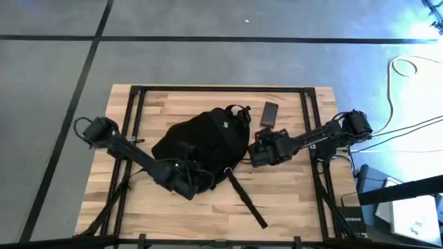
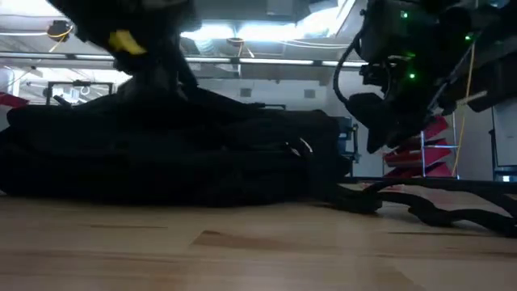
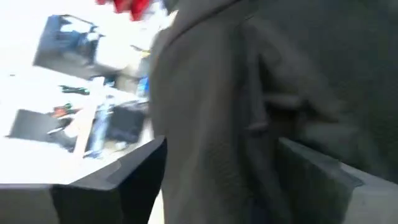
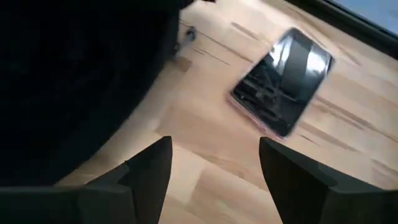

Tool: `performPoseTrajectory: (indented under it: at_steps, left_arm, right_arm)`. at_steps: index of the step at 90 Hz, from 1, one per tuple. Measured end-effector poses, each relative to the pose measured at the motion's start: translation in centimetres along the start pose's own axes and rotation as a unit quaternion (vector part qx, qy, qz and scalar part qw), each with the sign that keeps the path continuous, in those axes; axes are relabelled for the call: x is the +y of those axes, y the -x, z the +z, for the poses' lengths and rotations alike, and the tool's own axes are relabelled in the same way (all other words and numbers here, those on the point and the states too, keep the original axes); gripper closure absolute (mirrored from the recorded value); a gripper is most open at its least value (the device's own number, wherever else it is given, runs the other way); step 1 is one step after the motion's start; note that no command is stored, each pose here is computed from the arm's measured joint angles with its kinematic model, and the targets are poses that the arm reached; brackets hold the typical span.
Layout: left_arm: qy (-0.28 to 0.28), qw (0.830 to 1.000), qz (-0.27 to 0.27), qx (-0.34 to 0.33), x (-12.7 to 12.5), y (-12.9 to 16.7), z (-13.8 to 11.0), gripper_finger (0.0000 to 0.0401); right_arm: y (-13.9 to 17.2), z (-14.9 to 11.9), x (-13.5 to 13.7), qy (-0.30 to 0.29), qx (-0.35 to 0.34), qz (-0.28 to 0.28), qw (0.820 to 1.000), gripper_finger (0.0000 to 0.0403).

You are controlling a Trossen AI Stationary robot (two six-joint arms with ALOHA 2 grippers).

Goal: Unpack backpack
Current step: Adjust the black bag, then put the pink cellphone into the black bag

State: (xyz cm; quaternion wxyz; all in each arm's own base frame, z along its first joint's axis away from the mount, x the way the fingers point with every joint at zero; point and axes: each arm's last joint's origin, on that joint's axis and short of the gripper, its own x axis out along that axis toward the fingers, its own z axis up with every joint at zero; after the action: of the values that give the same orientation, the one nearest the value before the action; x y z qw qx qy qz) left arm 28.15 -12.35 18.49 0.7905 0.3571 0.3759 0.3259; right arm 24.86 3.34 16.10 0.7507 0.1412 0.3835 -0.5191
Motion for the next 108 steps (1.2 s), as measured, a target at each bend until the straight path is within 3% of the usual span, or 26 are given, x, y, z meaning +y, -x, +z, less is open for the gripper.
performPoseTrajectory:
  at_steps: [17, 37, 49, 62, 86, 108]
  left_arm:
    - [0.006, 0.998, 0.066, 0.014, 0.3, -1.0, -1.0, 0.0121]
    - [0.039, 0.994, -0.008, 0.106, 0.9, -3.8, -1.4, 0.0121]
    - [0.060, 0.991, 0.000, 0.123, 1.4, -4.7, -1.6, 0.0121]
    - [0.088, 0.987, 0.006, 0.131, 1.7, -5.2, -1.6, 0.0121]
    - [0.097, 0.987, 0.005, 0.130, 1.6, -5.1, -1.6, 0.0121]
    - [0.106, 0.986, 0.005, 0.130, 1.6, -5.1, -1.6, 0.0121]
  right_arm:
    - [-0.4, 0.2, -0.3, 0.000, -0.004, -0.010, 1.000, 0.0181]
    - [-3.8, 1.0, -1.9, 0.008, 0.093, -0.018, 0.995, 0.0181]
    - [-5.8, 2.7, -2.4, 0.029, 0.135, 0.024, 0.990, 0.0181]
    - [-7.9, 4.9, -4.1, 0.025, 0.182, 0.035, 0.982, 0.0180]
    - [-9.8, 8.3, -6.3, -0.019, 0.163, 0.012, 0.986, 0.0180]
    - [-11.7, 8.6, -8.2, -0.070, 0.182, 0.033, 0.980, 0.0180]
